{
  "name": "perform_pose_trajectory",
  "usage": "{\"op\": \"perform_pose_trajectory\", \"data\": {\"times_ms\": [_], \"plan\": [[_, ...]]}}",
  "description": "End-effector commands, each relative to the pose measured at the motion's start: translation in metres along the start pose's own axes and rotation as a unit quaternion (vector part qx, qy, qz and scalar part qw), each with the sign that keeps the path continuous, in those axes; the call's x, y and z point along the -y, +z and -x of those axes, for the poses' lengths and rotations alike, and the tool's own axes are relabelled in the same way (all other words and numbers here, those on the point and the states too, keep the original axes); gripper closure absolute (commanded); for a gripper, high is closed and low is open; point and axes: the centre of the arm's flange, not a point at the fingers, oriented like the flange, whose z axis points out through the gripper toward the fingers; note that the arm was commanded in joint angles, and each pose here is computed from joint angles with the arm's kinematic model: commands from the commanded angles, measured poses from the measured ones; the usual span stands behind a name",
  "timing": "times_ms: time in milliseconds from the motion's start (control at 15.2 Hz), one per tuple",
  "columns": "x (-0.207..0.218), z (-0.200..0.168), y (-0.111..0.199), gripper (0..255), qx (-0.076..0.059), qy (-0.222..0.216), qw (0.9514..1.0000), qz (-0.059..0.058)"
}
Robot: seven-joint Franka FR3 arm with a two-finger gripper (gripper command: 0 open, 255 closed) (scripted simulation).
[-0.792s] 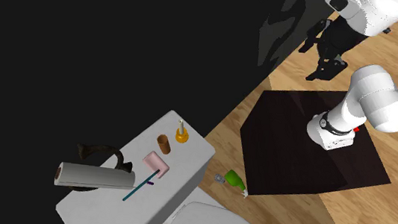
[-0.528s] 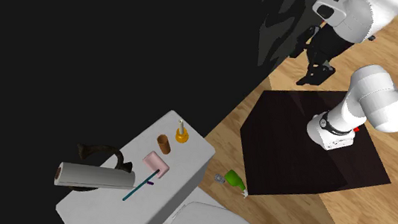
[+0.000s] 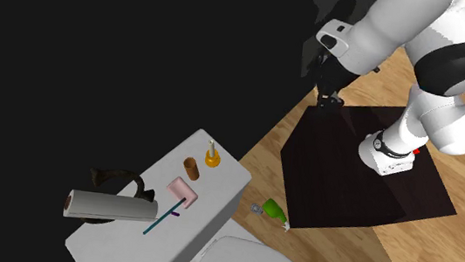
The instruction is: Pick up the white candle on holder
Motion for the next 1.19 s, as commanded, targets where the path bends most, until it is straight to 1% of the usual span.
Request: {"op": "perform_pose_trajectory", "data": {"times_ms": [0, 528, 1122], "plan": [[0.002, -0.016, 0.021, 0, -0.01, -0.002, 0.9999, -0.007], [0.018, -0.081, 0.092, 0, -0.045, -0.01, 0.9984, -0.033], [0.04, -0.16, 0.165, 0, -0.084, -0.019, 0.9943, -0.063]]}}
